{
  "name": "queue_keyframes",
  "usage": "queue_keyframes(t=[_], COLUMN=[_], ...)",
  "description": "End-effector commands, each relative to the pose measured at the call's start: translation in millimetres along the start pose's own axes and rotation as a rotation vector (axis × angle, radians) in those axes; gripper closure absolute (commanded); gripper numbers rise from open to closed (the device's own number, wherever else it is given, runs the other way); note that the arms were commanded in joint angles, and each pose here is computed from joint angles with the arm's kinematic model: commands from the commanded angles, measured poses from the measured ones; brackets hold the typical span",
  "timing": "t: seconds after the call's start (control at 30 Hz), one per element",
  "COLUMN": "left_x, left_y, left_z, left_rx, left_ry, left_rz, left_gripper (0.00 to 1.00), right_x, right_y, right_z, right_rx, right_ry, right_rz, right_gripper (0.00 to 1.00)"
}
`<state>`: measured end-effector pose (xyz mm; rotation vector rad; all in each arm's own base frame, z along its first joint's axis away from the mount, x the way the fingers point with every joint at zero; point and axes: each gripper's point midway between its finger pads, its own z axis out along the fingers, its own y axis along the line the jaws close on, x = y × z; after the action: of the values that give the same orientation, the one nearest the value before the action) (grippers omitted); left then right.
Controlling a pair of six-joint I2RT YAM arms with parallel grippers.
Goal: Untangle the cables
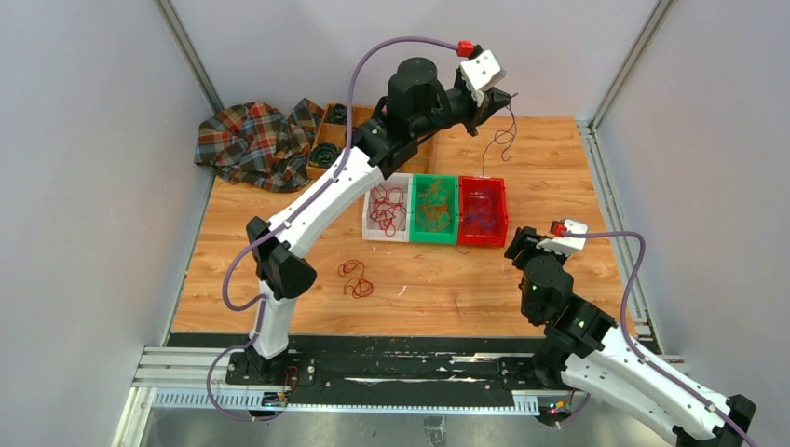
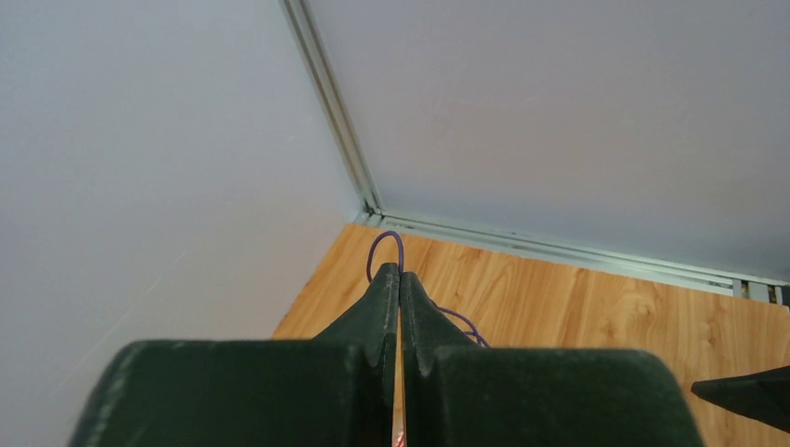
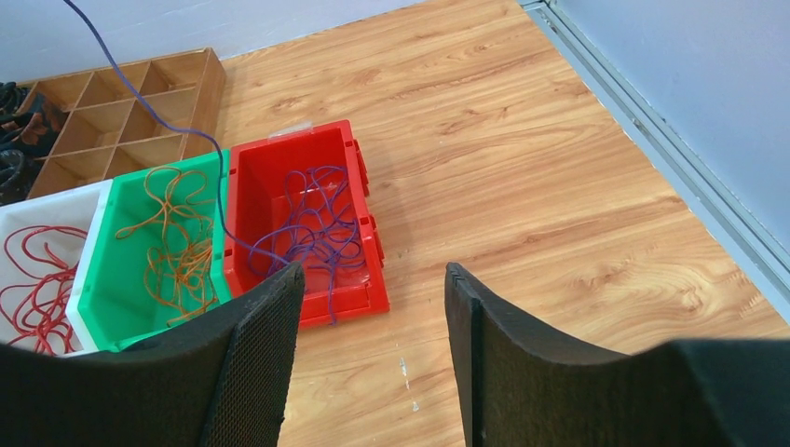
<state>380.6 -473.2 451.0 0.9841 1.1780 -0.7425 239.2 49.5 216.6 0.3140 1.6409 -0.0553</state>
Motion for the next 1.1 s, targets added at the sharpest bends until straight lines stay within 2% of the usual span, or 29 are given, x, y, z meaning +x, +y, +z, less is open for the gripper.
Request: queue_keyframes(t=[0.0, 0.33, 0.5, 0.7, 0.8, 1.07], left_x=[-70.3, -97.5, -143.4, -194.6, -185.4, -128.3], left_y=[-3.9, -0.6, -9.8, -12.1, -9.4, 2.8], left_z=[-22.9, -23.2, -36.7, -60.6, -55.4, -24.9], left_rx=[-0.027, -0.058, -0.009, -0.018, -0.034, -0.087], left_ry=[-0.123, -0.198, -0.315, -0.448, -0.428, -0.315], left_rz=[0.075, 0.092, 0.058, 0.091, 0.109, 0.142], left_gripper=[1.0, 1.0, 1.0, 1.0, 1.0, 1.0], right_x=[-1.7, -3.5, -7.0, -6.4, -4.9, -3.3], right_y=[-2.9, -6.0, -8.1, -7.2, -5.1, -4.1], right_z=[1.2, 1.1, 1.9, 3.6, 5.4, 5.5], right_rx=[0.009, 0.019, 0.031, 0.029, 0.027, 0.02], right_ry=[-0.004, -0.005, -0.011, -0.005, 0.004, 0.007], right_rz=[0.045, 0.049, 0.055, 0.072, 0.074, 0.083], right_gripper=[0.43, 0.44, 0.44, 0.44, 0.45, 0.45])
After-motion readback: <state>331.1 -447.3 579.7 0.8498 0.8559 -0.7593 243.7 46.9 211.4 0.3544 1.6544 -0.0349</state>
